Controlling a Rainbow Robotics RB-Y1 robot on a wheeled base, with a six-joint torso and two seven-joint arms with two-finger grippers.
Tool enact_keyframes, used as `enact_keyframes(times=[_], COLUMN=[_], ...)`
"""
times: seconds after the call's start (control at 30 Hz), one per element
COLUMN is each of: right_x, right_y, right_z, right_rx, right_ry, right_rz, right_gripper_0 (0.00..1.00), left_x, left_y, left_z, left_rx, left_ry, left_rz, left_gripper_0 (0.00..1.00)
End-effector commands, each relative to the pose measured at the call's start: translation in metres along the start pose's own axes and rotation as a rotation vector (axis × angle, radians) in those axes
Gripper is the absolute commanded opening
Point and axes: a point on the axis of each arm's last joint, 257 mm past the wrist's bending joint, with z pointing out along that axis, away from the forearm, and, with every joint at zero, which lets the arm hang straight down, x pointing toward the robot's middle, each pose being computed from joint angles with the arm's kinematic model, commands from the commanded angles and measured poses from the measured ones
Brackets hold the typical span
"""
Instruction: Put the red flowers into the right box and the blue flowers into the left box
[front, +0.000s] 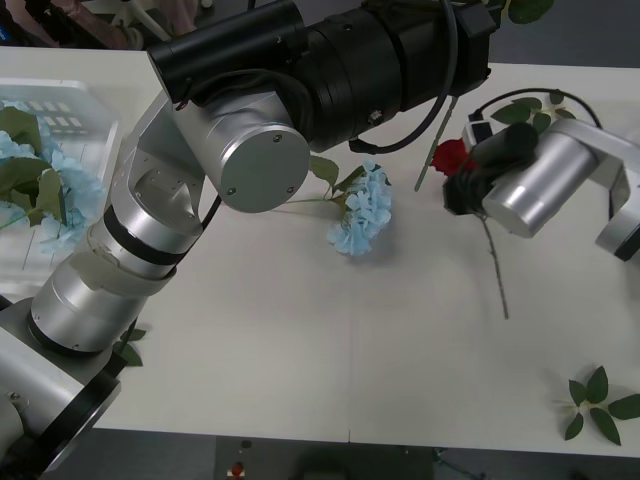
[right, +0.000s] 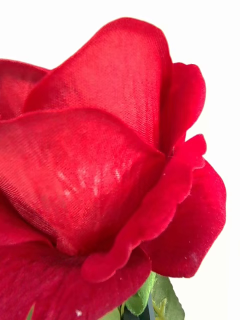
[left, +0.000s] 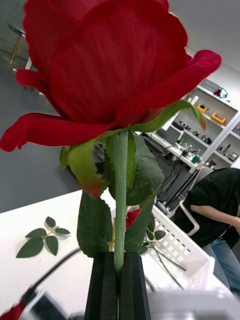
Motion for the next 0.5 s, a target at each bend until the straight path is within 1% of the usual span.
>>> enact_keyframes(times=[0.03,0.17,0.2,0.23,0.43,0.5], right_x=[-0.058,-0.068,-0.068,-0.067,-0.048,-0.048], right_y=[-0.087,-0.165,-0.177,-0.208,-0.312,-0.312], right_z=[-0.04,-0.067,-0.071,-0.079,-0.096,-0.096], right_rx=[0.089,0.197,0.216,0.267,0.412,0.412], right_ry=[-0.068,-0.06,-0.058,-0.045,0.003,0.003], right_rz=[-0.078,-0.162,-0.174,-0.188,-0.1,-0.1], right_gripper_0=[0.0,0.0,0.0,0.0,0.0,0.0], left_x=[-0.025,-0.024,-0.023,-0.023,-0.029,-0.029], left_y=[-0.011,-0.012,-0.011,-0.01,-0.008,-0.008], left_z=[0.001,0.002,0.002,0.001,0.002,0.002], left_rx=[0.024,0.026,0.024,0.022,0.022,0.022], left_ry=[-0.051,-0.05,-0.049,-0.049,-0.075,-0.075], left_rz=[0.03,0.024,0.023,0.021,0.01,0.01], left_gripper_0=[0.0,0.0,0.0,0.0,0.0,0.0])
